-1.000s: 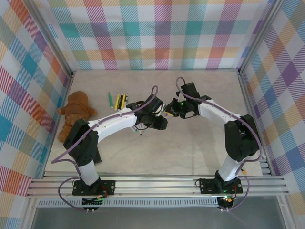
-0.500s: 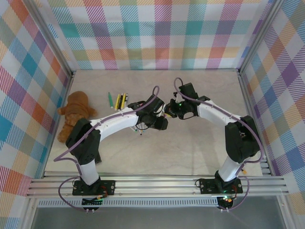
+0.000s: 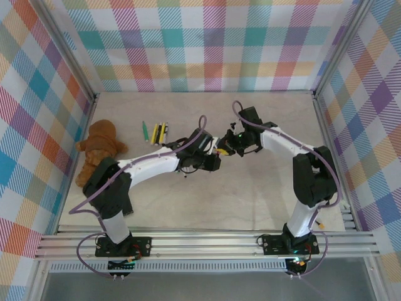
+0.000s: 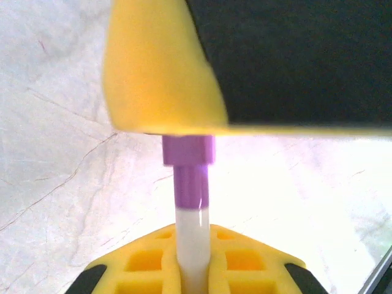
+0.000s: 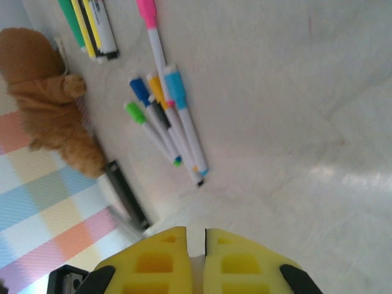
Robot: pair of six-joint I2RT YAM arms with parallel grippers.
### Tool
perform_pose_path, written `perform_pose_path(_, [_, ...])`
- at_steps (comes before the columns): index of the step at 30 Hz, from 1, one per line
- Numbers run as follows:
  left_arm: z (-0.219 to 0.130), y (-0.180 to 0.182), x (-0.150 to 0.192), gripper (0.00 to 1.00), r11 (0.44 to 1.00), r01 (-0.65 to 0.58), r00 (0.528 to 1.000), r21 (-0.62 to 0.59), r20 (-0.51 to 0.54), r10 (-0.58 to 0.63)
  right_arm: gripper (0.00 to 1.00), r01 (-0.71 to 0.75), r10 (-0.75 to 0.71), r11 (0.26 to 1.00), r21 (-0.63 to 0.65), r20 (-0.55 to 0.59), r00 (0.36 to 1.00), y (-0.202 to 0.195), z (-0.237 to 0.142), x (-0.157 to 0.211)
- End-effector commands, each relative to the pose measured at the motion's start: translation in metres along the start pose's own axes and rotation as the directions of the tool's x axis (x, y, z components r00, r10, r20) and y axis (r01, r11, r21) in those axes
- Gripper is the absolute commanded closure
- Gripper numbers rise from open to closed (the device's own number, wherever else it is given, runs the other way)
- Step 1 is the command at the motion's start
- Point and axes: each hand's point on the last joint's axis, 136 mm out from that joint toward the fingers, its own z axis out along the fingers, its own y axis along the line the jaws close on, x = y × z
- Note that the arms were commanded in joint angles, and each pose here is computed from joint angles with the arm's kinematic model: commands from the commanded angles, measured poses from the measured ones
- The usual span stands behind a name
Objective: Open the pen caps
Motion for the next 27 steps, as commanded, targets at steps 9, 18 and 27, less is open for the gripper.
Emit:
perform_pose_path(9, [-0.07, -0.004, 0.075, 1.0, 0.998, -0.005, 0.983, -0.062, -0.183, -0.006, 1.0, -0.018, -0.003, 0.999, 0.046, 0.413, 0.911, -0.013, -0.085, -0.153])
perform_pose_path(18, [-0.035, 0.063, -0.013, 1.0, 0.976, 0.055, 0.986, -0.209, -0.142, -0.086, 1.0, -0.038, -0.098, 0.953, 0.301, 0.427, 0.899, -0.059, -0.081, -0.166])
perform_pose_path(27, [0.037, 0.122, -0.033, 1.0, 0.924, 0.083, 0.961, -0.373, -0.216, -0.173, 1.0, -0.05, -0.15, 0.882, 0.468, 0.381, 0.912, -0.106, -0.076, -0.158])
